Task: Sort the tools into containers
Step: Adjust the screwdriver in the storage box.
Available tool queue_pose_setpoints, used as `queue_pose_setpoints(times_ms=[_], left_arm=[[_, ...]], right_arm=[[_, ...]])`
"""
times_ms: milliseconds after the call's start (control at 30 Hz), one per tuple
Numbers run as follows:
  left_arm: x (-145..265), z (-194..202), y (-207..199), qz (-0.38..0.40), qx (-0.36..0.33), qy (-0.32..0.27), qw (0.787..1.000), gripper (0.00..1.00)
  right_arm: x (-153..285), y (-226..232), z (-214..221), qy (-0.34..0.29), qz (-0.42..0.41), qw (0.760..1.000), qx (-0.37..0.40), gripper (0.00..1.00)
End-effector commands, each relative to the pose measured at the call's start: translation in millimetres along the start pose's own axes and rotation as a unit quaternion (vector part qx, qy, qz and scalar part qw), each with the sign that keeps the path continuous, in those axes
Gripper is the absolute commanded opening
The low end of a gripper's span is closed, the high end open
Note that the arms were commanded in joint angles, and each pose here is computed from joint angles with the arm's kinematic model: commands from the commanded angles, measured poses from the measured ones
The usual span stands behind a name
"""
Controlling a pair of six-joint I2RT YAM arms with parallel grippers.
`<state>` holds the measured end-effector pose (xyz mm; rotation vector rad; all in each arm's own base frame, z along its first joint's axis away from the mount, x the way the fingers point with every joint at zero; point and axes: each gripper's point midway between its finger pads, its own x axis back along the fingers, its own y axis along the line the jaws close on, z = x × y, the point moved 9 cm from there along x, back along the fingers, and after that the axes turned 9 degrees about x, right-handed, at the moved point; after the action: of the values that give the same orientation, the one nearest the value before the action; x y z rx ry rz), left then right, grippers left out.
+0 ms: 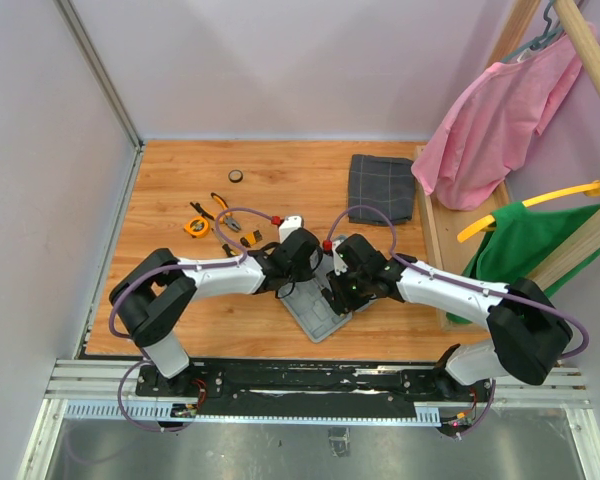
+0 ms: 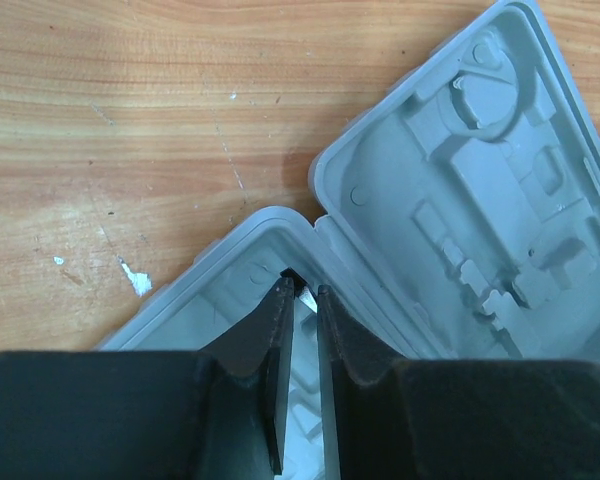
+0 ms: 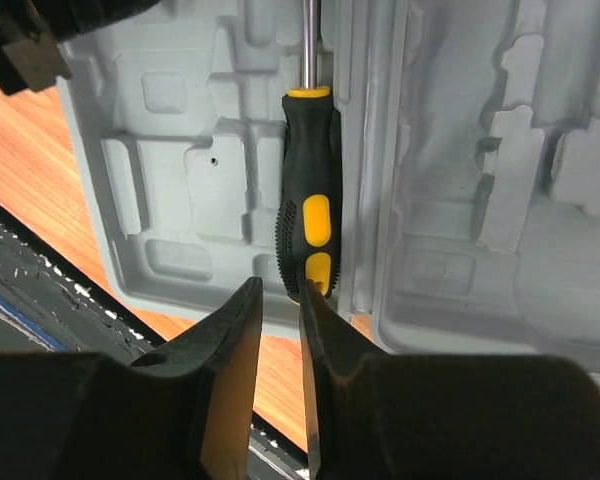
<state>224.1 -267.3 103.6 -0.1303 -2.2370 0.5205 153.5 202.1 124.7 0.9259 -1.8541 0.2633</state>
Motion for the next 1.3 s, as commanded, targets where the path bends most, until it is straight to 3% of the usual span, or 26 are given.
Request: queue_pose_setpoints(times_ms=[0,733,1267], left_arm=[[-9.0,7.5,8.6,-0.038,-0.015,0.004,0.999,0.18],[-21.1,40.3,37.7,-0.095,-0.04,0.079,0.991,0.01],[-36.3,76.6,66.1,-0.142,-0.043,0.155,0.977,0.0]], right_arm=[[1.4,8.5,2.7,0.022,-0.003,1.0,0.014,0.23],[-27.7,-6.0,31.0,0.103,0.063,0.992,-0.033,0.21],[-24.9,-7.5,32.1,0.106,0.074,0.991,-0.033,0.21]])
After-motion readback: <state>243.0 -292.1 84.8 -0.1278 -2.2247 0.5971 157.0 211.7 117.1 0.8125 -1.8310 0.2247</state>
